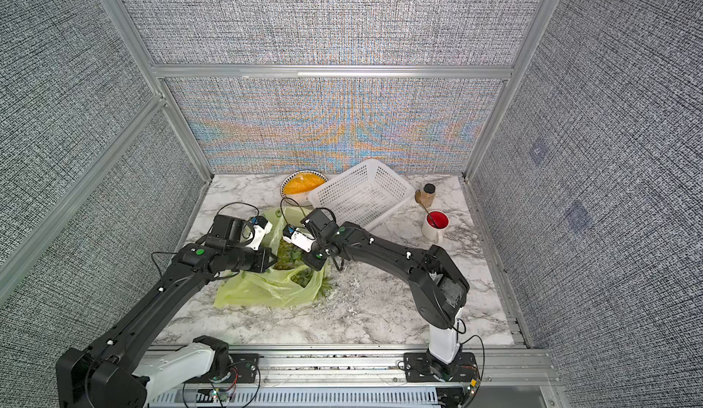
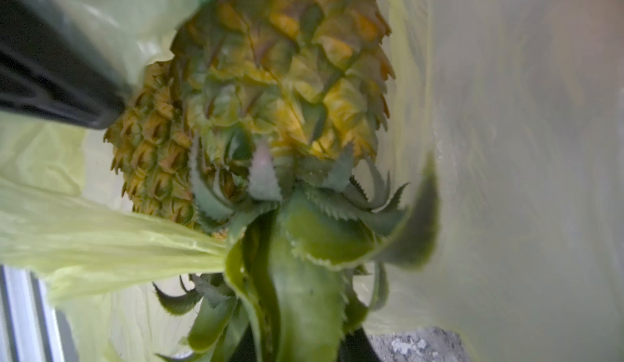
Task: Place the pineapple into a plastic bag & tie a knot
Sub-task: Place the pineapple in the plastic bag, then adjust the plastic bag at the center of the board.
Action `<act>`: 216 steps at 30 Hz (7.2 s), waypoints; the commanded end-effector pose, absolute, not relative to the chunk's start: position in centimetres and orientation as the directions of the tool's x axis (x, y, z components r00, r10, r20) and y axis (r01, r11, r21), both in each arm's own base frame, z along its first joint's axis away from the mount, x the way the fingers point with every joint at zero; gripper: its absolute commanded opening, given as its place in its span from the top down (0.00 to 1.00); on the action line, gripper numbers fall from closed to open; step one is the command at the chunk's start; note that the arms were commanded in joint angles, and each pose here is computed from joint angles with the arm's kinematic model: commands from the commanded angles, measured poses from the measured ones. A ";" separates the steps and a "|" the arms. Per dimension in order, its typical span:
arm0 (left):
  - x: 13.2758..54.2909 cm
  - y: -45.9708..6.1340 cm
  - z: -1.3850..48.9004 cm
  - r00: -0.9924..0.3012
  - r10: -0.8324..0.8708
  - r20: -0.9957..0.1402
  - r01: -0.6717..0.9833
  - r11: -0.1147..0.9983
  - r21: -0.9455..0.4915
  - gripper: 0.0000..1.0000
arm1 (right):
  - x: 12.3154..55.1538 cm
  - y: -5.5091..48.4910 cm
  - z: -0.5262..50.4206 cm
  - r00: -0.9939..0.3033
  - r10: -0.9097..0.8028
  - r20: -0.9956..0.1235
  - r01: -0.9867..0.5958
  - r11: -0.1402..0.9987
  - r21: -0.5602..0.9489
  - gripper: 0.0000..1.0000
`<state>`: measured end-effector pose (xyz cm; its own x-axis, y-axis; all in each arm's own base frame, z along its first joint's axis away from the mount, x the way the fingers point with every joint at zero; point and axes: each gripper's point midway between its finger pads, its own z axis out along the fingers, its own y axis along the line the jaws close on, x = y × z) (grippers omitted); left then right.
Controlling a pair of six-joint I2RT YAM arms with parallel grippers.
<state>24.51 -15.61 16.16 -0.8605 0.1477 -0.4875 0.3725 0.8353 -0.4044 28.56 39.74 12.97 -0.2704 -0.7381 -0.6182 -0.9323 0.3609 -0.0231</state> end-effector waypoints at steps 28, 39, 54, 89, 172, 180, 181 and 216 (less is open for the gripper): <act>26.2 -15.8 13.2 -0.876 0.128 -0.465 0.336 0.853 -0.399 1.00 | 23.5 34.9 15.8 -0.868 -0.239 -0.434 -0.459 0.719 0.522 0.18; 25.4 -15.6 12.9 -0.885 0.132 -0.447 0.332 0.852 -0.405 1.00 | 23.7 37.7 11.3 -0.948 -0.179 -0.264 -0.308 0.732 0.608 0.31; 25.7 -15.3 13.3 -0.879 0.117 -0.462 0.320 0.863 -0.391 1.00 | 23.9 37.6 11.9 -0.949 -0.149 -0.278 -0.296 0.724 0.623 0.88; 19.3 -25.7 11.6 -0.804 0.538 -0.253 0.591 0.768 -0.245 0.43 | 27.8 24.4 15.9 -0.910 0.047 -0.411 -0.165 0.869 0.466 0.82; 20.4 -17.8 23.2 -0.684 0.148 -0.715 0.391 0.901 -0.188 0.40 | 31.0 25.0 35.8 -0.531 -0.035 -0.847 -0.663 0.639 0.389 1.00; 22.0 -18.4 22.7 -0.753 0.246 -0.610 0.361 0.930 -0.071 0.56 | 30.8 25.1 35.2 -0.536 -0.052 -0.843 -0.669 0.635 0.386 1.00; 22.0 -18.3 22.5 -0.763 0.264 -0.590 0.359 0.932 -0.047 0.59 | 30.8 25.1 35.2 -0.534 -0.052 -0.844 -0.672 0.632 0.386 1.00; 21.2 -24.4 34.5 -0.210 -0.055 -0.976 0.743 0.640 -0.196 1.00 | 32.3 21.7 42.5 -0.275 -0.196 -0.941 -0.656 0.754 0.035 0.11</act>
